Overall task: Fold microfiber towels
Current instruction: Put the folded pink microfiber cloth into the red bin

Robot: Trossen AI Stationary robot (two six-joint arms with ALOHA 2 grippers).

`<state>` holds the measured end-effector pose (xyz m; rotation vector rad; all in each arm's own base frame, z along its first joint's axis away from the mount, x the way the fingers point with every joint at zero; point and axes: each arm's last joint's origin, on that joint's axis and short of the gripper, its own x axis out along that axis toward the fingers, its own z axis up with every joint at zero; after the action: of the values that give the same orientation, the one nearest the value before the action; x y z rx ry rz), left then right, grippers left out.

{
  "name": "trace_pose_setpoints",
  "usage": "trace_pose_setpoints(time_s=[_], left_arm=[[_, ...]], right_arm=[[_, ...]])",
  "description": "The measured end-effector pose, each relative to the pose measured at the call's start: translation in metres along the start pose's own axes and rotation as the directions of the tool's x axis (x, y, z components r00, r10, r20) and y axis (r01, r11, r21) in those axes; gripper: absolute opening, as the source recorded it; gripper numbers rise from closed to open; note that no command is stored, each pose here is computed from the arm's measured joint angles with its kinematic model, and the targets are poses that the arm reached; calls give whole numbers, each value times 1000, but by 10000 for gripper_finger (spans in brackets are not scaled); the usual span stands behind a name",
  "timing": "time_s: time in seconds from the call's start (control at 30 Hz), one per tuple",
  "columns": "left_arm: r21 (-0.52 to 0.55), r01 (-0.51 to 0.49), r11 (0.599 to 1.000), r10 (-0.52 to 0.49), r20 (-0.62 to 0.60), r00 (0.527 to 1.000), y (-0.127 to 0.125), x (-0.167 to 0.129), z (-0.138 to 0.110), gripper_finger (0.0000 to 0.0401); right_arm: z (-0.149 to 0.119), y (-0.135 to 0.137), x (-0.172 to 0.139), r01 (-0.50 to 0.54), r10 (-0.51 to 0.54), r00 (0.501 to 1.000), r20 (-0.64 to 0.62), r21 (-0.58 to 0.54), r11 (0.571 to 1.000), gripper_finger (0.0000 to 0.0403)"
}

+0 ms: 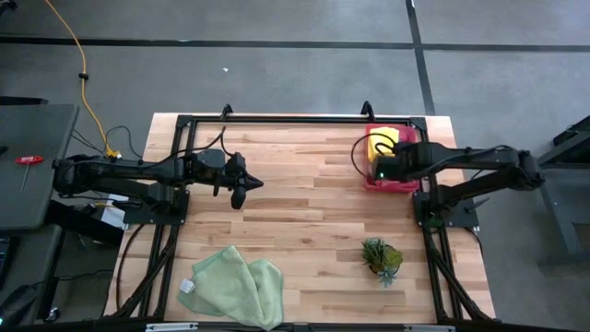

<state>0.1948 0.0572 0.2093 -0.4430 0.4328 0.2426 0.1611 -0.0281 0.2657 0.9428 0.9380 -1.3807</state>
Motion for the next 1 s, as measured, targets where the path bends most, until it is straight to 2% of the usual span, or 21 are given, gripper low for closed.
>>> trace_pose_setpoints(time_s=[0.07,0.23,0.37,0.6,0.77,0.9,1.0], left_arm=[[0,0,1000,0,0,1000,0,0,0,0],[-1,0,1000,0,0,1000,0,0,0,0],[-17,0,1000,0,0,1000,0,0,0,0],[-40,0,999,0,0,1000,0,0,0,0],[-45,0,999,0,0,1000,0,0,0,0],[-45,0,999,0,0,1000,0,0,0,0],[-46,0,999,0,0,1000,0,0,0,0]], right_arm=[[7,-1,3,8,-9,1000,-30,-52,999,11],[18,-4,21,-5,-22,986,-167,-158,987,3],[16,-3,49,-90,47,963,-266,-150,985,2],[9,3,80,-204,179,942,-285,-63,977,0],[1,-3,95,-179,163,940,-301,-24,984,0],[6,-3,82,-216,202,939,-277,-22,976,0],[14,-5,65,-231,218,952,-213,-36,972,0]])
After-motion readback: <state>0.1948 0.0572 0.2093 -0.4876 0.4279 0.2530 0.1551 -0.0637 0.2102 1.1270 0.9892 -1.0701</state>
